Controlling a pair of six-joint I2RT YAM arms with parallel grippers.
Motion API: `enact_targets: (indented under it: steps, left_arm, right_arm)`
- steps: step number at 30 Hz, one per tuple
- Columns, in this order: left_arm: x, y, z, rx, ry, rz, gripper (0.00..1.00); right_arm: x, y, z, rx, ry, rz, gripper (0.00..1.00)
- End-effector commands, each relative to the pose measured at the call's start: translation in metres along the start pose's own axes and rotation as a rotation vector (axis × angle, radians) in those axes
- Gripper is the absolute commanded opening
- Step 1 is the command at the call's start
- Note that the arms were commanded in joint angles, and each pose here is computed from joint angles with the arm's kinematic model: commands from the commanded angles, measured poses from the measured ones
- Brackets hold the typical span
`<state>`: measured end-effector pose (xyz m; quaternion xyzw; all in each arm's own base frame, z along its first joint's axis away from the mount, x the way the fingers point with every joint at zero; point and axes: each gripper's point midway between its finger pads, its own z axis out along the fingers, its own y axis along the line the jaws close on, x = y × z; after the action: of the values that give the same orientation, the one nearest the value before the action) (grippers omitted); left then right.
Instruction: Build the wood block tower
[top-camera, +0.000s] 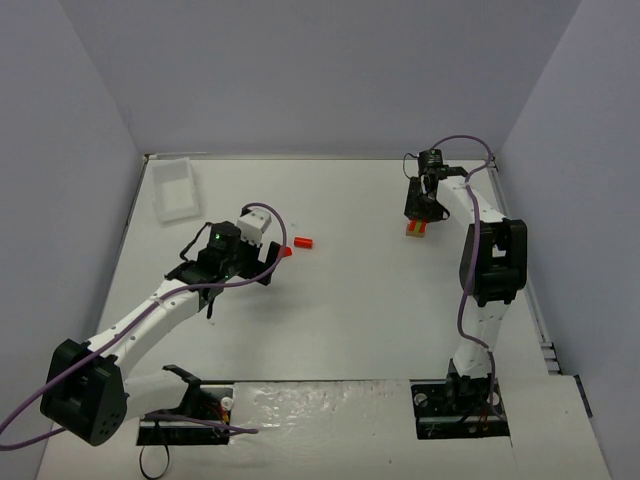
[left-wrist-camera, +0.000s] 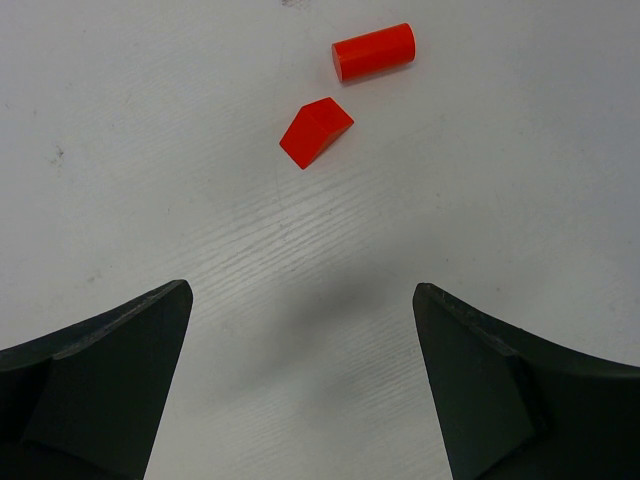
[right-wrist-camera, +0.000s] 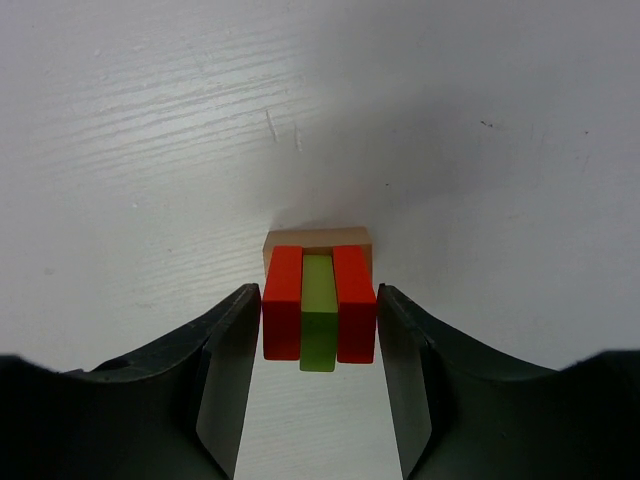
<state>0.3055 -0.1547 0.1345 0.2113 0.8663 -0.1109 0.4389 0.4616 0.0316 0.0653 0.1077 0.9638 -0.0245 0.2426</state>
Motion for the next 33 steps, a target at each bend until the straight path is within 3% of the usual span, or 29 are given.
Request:
enact_targets:
  steps: [1,6,33]
  left_arm:
    - [-0.038,-0.004,-0.007,0.017,-0.097,0.018,0.91]
    - [-0.038,-0.004,-0.008,0.016,-0.097,0.018,0.91]
    - [-0.039,-0.004,-0.009,0.016,-0.102,0.019,0.91]
  right_arm:
    - [-0.021,-0.004,-0.008,0.018,-0.065,0.017,0.53]
    - [-0.022,-0.005,-0.009,0.017,-0.069,0.016,0.60]
    - [-0.010,0.004,-0.005,0.003,-0.056,0.011,0.59]
